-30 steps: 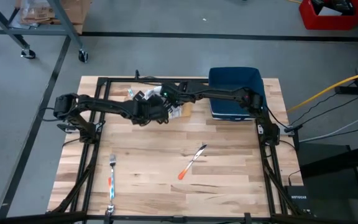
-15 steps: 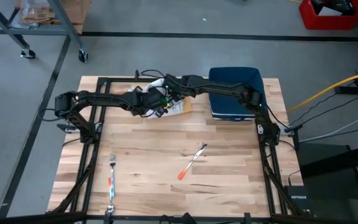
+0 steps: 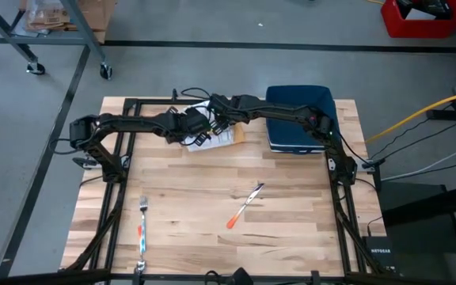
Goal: Fold towel
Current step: Stack the folded white patterned towel on top of the white patterned towel
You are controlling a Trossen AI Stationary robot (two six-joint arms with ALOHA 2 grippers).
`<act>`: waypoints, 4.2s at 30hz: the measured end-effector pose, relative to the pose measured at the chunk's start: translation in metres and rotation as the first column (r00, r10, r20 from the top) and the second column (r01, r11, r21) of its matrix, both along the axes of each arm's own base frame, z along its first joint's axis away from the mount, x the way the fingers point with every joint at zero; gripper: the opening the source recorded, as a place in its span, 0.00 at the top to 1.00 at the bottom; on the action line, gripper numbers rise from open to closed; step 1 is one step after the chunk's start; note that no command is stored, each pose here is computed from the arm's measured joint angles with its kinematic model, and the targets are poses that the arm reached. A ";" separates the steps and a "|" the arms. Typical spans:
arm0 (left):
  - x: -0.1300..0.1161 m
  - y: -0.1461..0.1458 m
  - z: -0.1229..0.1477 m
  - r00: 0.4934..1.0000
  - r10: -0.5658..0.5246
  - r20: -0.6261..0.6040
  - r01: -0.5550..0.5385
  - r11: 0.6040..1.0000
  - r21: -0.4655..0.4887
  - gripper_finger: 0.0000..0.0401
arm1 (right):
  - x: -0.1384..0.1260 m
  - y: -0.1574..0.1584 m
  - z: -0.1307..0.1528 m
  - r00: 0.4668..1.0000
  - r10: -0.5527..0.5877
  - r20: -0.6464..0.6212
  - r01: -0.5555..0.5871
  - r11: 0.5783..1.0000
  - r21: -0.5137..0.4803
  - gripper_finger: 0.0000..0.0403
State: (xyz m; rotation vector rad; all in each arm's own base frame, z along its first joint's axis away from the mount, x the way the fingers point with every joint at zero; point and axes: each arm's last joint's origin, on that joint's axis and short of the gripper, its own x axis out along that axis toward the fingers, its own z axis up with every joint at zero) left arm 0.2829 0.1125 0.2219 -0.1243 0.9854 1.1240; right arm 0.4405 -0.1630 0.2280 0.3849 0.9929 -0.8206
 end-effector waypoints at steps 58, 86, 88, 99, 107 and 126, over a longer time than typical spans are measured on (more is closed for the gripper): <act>0.006 0.013 -0.031 0.982 -0.148 0.116 0.145 0.989 0.041 0.75 | 0.025 -0.022 -0.033 0.984 0.096 -0.147 -0.102 0.994 -0.028 0.54; -0.007 -0.024 -0.017 0.944 -0.310 0.111 0.326 0.927 -0.186 0.75 | 0.028 0.040 -0.022 0.938 0.273 -0.213 -0.246 0.958 0.145 0.54; -0.004 -0.023 -0.025 0.944 -0.320 0.081 0.330 0.923 -0.200 0.75 | 0.026 0.040 -0.032 0.932 0.273 -0.239 -0.240 0.957 0.161 0.54; 0.012 -0.022 -0.057 0.932 -0.363 0.009 0.356 0.906 -0.228 0.75 | 0.018 0.039 -0.061 0.925 0.280 -0.258 -0.230 0.950 0.209 0.54; 0.006 -0.025 -0.035 0.921 -0.385 0.054 0.388 0.903 -0.183 0.75 | 0.018 0.037 -0.044 0.934 0.268 -0.237 -0.232 0.958 0.170 0.54; -0.055 -0.048 0.073 0.827 -0.502 0.254 0.490 0.864 0.115 0.75 | 0.054 0.011 0.043 0.942 0.300 0.153 -0.264 0.940 -0.215 0.54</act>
